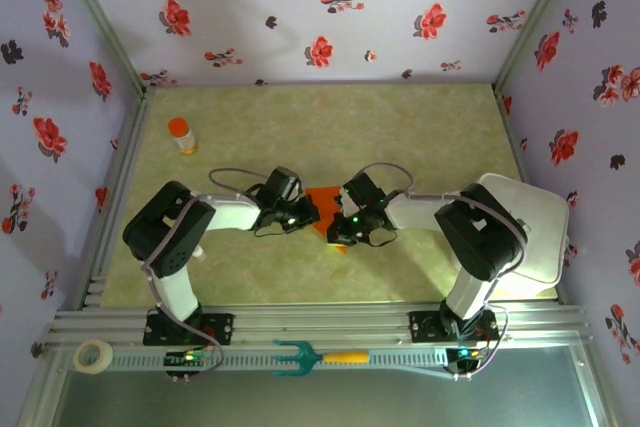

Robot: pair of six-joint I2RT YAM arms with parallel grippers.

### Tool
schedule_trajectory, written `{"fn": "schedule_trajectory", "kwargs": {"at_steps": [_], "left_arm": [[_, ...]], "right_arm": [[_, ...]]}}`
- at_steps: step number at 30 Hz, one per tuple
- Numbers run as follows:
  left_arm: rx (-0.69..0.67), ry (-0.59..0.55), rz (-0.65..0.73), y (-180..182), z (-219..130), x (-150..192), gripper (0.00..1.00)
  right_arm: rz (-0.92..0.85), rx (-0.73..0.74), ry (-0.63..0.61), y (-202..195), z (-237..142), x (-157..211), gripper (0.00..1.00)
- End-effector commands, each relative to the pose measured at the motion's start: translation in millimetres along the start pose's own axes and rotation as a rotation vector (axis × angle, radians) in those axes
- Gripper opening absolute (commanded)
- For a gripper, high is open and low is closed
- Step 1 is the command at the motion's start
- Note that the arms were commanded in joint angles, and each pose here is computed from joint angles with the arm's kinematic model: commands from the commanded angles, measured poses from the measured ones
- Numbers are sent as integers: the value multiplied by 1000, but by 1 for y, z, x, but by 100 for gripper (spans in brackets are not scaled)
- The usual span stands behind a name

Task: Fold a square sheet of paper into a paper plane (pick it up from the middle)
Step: Third fold the triangle at the center of the table.

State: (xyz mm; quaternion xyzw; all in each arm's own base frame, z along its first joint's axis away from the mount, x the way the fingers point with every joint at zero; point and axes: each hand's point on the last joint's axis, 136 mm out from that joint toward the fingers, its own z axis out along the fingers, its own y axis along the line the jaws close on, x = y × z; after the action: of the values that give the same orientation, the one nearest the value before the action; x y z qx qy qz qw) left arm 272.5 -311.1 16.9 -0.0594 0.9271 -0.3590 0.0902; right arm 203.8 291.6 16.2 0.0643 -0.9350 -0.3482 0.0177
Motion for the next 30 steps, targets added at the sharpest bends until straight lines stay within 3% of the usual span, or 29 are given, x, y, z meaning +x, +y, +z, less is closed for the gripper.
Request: {"fn": "schedule_trajectory", "kwargs": {"at_steps": [1, 16, 21, 27, 30], "left_arm": [[-143, 41, -62, 50, 8, 15, 0], [-139, 49, -72, 52, 10, 17, 0], [-126, 35, -89, 46, 8, 18, 0], [-97, -35, -110, 24, 6, 21, 0], [-94, -67, -100, 16, 4, 22, 0]], "right_arm": [[60, 13, 27, -17, -4, 19, 5], [128, 4, -16, -41, -18, 47, 5], [91, -44, -131, -23, -39, 27, 6], [41, 103, -198, -30, -58, 4, 14], [39, 136, -211, -31, -57, -5, 24]]}}
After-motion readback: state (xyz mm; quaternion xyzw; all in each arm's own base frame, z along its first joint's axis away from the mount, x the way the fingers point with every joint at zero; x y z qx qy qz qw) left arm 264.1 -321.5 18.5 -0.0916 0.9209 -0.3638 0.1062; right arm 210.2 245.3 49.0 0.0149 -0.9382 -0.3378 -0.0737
